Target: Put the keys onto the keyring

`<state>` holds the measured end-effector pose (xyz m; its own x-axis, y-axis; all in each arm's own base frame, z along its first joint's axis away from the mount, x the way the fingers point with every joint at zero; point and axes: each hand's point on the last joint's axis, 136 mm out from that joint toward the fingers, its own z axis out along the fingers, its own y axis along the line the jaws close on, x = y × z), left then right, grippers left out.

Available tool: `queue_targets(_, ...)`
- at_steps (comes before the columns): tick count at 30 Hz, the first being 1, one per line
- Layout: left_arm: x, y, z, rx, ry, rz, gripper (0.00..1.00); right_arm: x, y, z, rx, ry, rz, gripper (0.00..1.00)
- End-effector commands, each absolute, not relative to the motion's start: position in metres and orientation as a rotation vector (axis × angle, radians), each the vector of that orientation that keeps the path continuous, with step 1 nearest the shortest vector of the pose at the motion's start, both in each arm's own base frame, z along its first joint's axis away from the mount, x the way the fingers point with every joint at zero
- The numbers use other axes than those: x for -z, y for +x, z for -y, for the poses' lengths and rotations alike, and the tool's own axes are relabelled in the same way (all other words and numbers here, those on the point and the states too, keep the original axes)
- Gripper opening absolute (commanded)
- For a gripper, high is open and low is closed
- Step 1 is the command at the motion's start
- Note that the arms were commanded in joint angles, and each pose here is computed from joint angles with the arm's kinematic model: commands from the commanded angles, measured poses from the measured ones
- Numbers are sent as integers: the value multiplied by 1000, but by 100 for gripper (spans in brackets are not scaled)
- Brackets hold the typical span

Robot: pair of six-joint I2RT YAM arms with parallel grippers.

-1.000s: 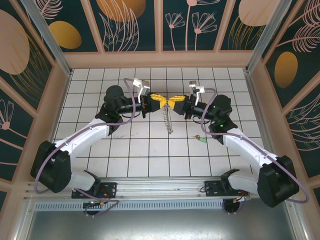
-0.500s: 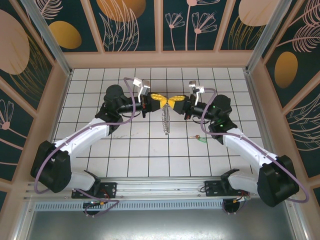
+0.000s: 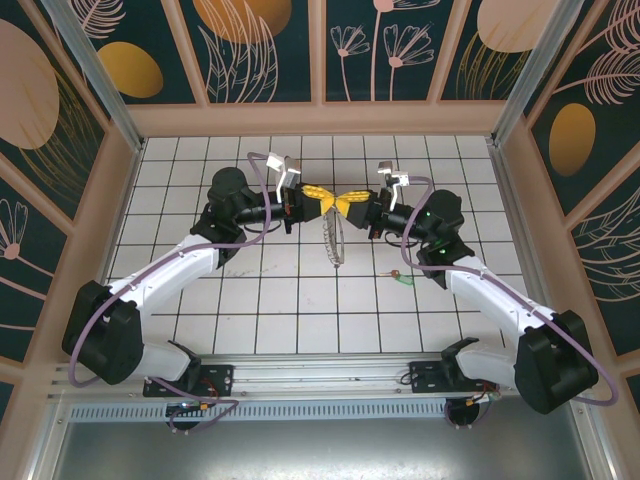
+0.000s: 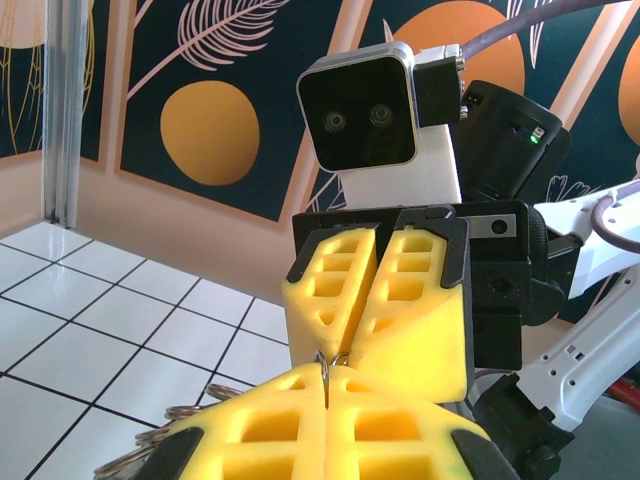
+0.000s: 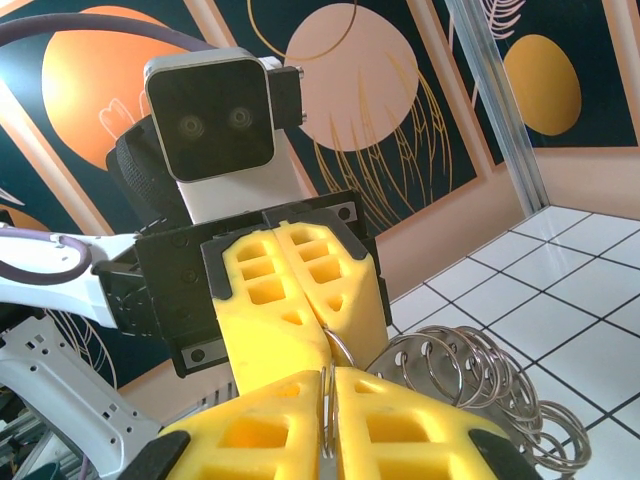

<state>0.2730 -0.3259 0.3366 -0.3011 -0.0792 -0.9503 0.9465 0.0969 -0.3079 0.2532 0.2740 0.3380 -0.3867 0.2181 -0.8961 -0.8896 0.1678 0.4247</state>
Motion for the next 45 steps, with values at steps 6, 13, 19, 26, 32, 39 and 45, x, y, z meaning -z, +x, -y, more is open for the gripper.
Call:
queue_targets(6, -361, 273, 327, 1370, 925, -1354, 0, -335, 243, -276, -1417, -733, -1431, 0)
queue_targets(13, -367, 291, 321, 1297, 800, -1405, 39, -347, 245, -267, -1367, -718, -1386, 0)
queue_targets(19, -383, 301, 305, 1219, 669, -1402, 77, -366, 248, -257, -1360, -705, -1336, 0)
queue_targets(26, -390, 286, 307, 1303, 711, -1357, 78, -382, 247, -255, -1373, -690, -1281, 0)
queue_targets(32, -373, 276, 312, 1359, 771, -1375, 65, -401, 244, -254, -1396, -697, -1212, 0)
queue_targets(39, -379, 266, 314, 1425, 803, -1332, 53, -418, 239, -251, -1442, -680, -1131, 0)
queue_targets(45, -391, 260, 314, 1495, 797, -1275, 47, -428, 236, -251, -1465, -654, -1077, 0)
